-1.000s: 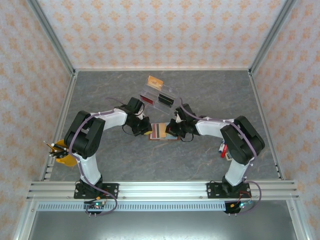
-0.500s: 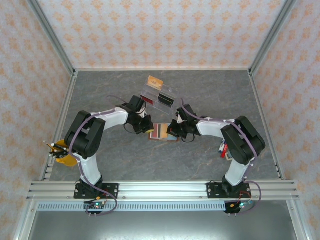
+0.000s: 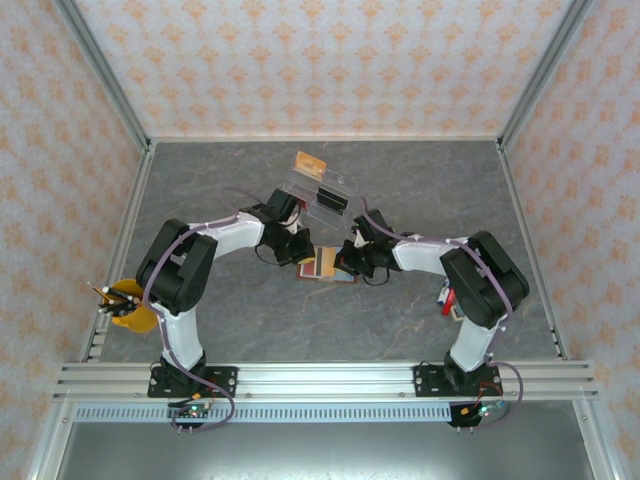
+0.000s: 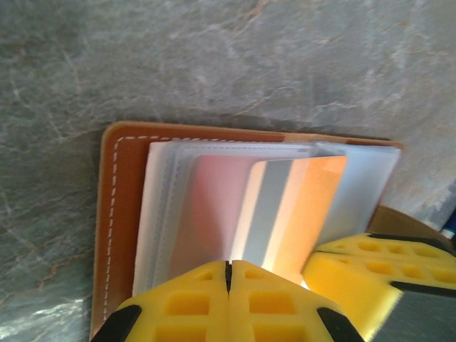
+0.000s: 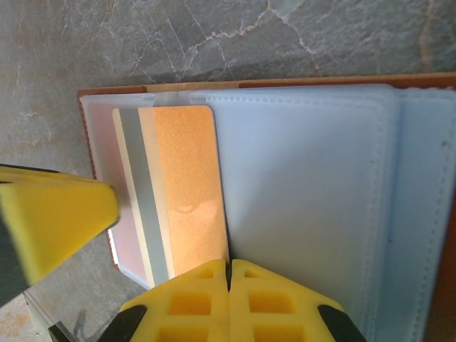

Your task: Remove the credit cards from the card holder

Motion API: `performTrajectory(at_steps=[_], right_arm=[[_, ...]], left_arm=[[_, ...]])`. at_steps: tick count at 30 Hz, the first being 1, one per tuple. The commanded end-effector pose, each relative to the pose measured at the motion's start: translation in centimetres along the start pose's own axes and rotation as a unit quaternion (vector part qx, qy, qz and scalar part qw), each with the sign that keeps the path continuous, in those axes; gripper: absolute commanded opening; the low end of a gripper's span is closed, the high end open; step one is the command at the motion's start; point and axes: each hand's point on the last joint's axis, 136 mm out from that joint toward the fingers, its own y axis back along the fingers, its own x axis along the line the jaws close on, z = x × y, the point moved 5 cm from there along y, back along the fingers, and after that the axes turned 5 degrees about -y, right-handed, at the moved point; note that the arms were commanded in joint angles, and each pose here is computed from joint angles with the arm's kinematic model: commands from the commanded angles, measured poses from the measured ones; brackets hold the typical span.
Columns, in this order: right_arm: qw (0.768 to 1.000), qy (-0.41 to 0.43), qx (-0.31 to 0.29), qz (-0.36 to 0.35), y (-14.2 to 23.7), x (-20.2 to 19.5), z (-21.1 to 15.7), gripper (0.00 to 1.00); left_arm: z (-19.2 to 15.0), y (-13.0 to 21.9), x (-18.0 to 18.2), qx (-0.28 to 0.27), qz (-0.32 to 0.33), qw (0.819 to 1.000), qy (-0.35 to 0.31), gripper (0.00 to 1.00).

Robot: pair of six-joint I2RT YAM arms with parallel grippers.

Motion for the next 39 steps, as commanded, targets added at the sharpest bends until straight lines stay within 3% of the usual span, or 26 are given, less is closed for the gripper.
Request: performTrajectory(at_steps=[1, 10, 16, 24, 31, 39], right_arm=[[1.0, -0.005, 0.0, 0.005, -0.2, -0.4, 0.2, 0.01], [1.0, -0.016, 0.001, 0.0, -0.7, -1.0, 0.2, 0.26], [0.999, -0.019, 0.011, 0.024, -1.3, -0.5, 0.3, 0.29], [0.999, -0.024, 0.009, 0.038, -1.7, -0.2, 0.6, 0.22], [0.999, -0.03, -0.014, 0.021, -0.6, -0.8, 0.7, 0.02], [0.999, -0.005, -0.036, -0.024, 2.5, -1.9, 0.0, 0.0]], left_arm=[[-0.2, -0.2, 0.5, 0.005, 0.024, 1.0, -0.007, 0.03], [-1.5, -2.0, 3.6, 0.033, 0.078, 0.996, 0.017, 0.02], [-2.2, -2.3, 4.7, 0.038, 0.096, 0.994, 0.026, 0.02], [-2.4, -2.3, 5.1, 0.038, 0.099, 0.994, 0.028, 0.01], [-1.9, -1.7, 4.3, 0.028, 0.093, 0.995, 0.022, 0.02], [-0.3, 1.3, 1.2, -0.01, 0.069, 0.998, 0.001, 0.24]])
